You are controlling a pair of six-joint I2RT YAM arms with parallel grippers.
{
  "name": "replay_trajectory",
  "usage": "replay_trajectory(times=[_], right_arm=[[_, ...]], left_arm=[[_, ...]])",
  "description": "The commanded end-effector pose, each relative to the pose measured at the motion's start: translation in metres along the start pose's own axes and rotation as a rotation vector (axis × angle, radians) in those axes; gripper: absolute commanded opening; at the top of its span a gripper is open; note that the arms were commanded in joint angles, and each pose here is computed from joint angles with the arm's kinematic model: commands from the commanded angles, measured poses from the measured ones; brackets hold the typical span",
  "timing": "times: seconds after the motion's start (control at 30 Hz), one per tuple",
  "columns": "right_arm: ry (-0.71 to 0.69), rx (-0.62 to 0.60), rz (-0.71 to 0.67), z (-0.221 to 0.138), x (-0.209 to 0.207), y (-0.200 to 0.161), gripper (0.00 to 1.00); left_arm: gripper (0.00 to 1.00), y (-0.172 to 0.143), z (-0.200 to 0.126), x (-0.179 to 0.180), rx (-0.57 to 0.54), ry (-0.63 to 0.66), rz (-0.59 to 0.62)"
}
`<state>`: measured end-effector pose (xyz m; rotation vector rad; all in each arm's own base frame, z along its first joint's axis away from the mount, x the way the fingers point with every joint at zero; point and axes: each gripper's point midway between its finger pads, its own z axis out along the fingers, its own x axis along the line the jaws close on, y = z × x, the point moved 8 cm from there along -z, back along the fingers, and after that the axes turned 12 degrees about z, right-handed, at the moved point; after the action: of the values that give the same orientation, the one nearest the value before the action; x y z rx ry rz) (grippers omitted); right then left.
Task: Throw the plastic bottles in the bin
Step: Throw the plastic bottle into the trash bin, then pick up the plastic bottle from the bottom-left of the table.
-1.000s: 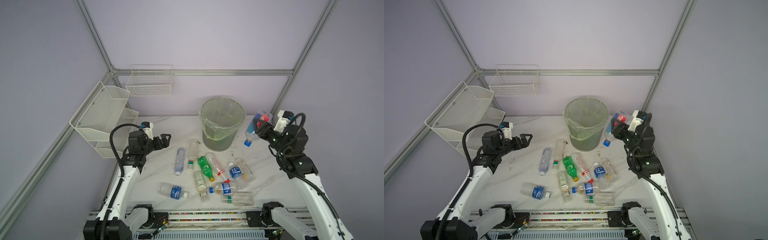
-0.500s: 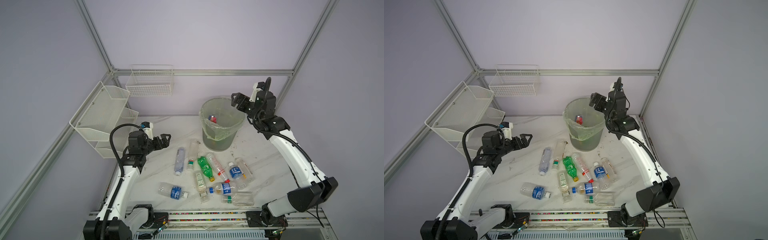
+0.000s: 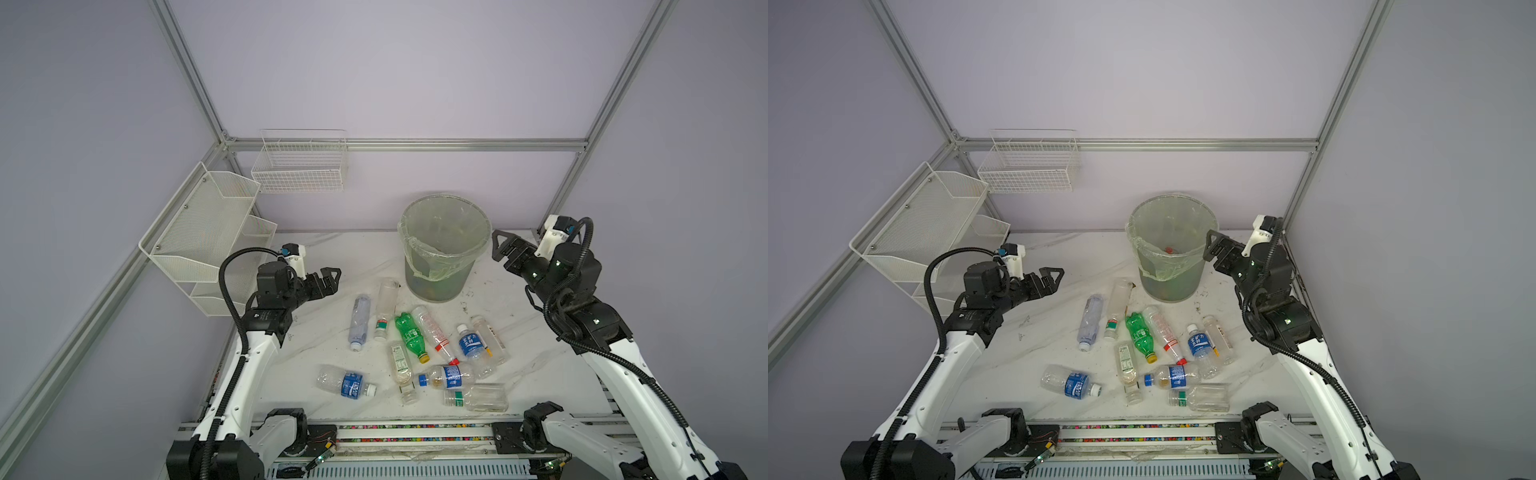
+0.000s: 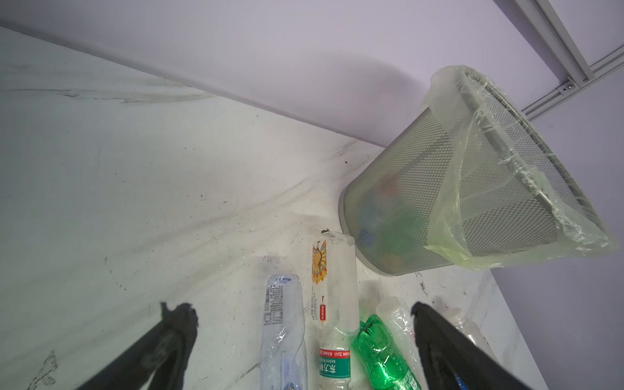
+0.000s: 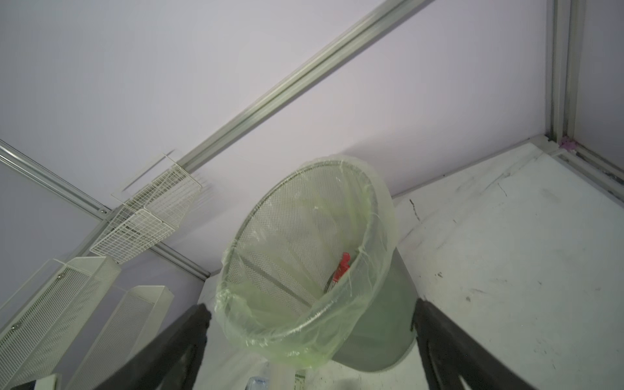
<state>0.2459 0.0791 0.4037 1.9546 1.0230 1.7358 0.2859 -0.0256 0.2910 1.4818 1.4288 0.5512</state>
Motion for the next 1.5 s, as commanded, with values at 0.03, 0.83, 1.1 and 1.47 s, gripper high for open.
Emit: replay_trajectory(times=[0.03,0.83,1.1,1.47], right_arm=[[-0.066,0.040,0.047,-0.017,-0.023,-0.015,0.97],[-0.188,0.134,0.069,-0.031,-0.071,-0.055,0.97],[-0.222,0.107,0.033,-0.031,-0.083,-0.060,0.97],[-0.287,0.148,0.008,-0.003,-0.102,-0.080,0.97]], left_arm=[[1.00,-0.004,-0.011,0.013,-0.027,0.161,-0.028],[1.00,-0.056,-0.042,0.041,0.089,0.534,-0.332],[1.00,-0.059,-0.033,0.041,0.172,0.515,-0.329],[1.00,-0.070,-0.037,0.032,0.271,0.525,-0.385]])
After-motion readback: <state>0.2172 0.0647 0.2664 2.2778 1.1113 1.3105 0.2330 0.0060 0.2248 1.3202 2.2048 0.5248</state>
